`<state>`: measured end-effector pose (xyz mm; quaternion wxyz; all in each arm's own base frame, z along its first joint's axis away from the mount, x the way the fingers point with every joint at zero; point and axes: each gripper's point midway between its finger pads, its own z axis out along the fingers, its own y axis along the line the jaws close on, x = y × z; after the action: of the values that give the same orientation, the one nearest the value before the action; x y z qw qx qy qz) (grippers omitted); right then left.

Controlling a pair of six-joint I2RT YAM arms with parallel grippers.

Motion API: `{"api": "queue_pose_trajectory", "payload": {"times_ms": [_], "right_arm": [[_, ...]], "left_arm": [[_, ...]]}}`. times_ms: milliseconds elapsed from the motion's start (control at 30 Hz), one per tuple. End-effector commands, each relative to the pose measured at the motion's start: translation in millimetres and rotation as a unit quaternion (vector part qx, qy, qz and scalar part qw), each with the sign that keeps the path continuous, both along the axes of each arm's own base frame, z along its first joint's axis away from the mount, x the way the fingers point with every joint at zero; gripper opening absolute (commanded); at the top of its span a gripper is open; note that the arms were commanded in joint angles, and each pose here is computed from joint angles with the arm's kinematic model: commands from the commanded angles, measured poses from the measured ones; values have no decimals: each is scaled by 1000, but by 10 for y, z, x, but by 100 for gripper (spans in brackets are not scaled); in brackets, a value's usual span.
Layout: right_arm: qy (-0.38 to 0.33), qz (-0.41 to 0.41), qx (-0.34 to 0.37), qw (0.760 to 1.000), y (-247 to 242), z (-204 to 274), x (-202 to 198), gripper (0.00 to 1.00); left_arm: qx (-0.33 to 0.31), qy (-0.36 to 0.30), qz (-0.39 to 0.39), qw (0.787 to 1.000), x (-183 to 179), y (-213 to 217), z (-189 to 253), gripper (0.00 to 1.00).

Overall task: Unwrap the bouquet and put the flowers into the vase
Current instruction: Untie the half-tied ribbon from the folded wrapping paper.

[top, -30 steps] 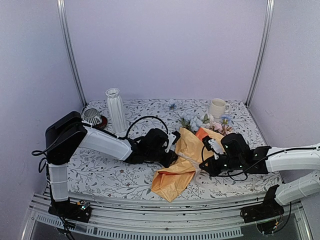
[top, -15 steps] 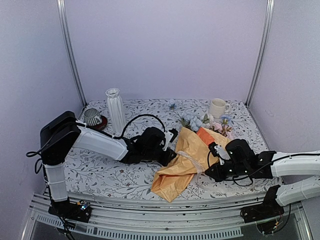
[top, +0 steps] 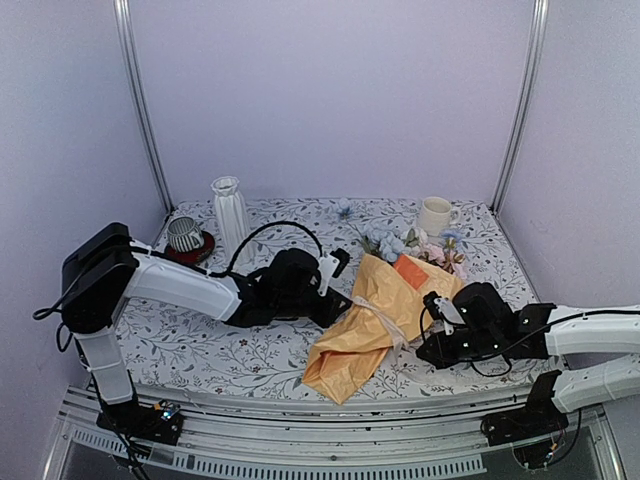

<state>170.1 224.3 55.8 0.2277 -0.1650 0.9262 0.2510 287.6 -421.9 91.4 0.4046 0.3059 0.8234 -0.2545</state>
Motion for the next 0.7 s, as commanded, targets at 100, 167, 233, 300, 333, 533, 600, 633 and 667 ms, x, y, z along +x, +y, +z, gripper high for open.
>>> {"api": "queue_pose_trajectory", "payload": {"times_ms": [100,167,233,300,333,533,600,633,667], "right_arm": [[-78,27,51,995,250,595,204,12],[-93,34,62,993,319,696,250,12],[-103,42,68,991,393,757,294,12],[-109,49,69,990,472,800,347,13],[-111,54,68,990,511,811,374,13],[-121,67,51,989,698,810,550,18],[-121,67,40,990,742,792,613,18],[-119,66,30,990,748,756,641,18],[-119,66,24,990,763,737,667,18]], "left_arm": [[-22,-18,-7,1000,-7,2,178,33],[-23,-20,-12,999,-25,-11,197,33],[-29,-24,-30,999,-75,-50,226,33],[-33,-30,-46,998,-144,-93,261,35],[-35,-35,-50,998,-163,-104,289,36],[-32,-46,-47,997,-198,-82,341,38],[-31,-47,-45,997,-192,-70,340,38],[-29,-46,-46,997,-199,-75,327,38],[-29,-46,-46,997,-198,-77,324,38]]}}
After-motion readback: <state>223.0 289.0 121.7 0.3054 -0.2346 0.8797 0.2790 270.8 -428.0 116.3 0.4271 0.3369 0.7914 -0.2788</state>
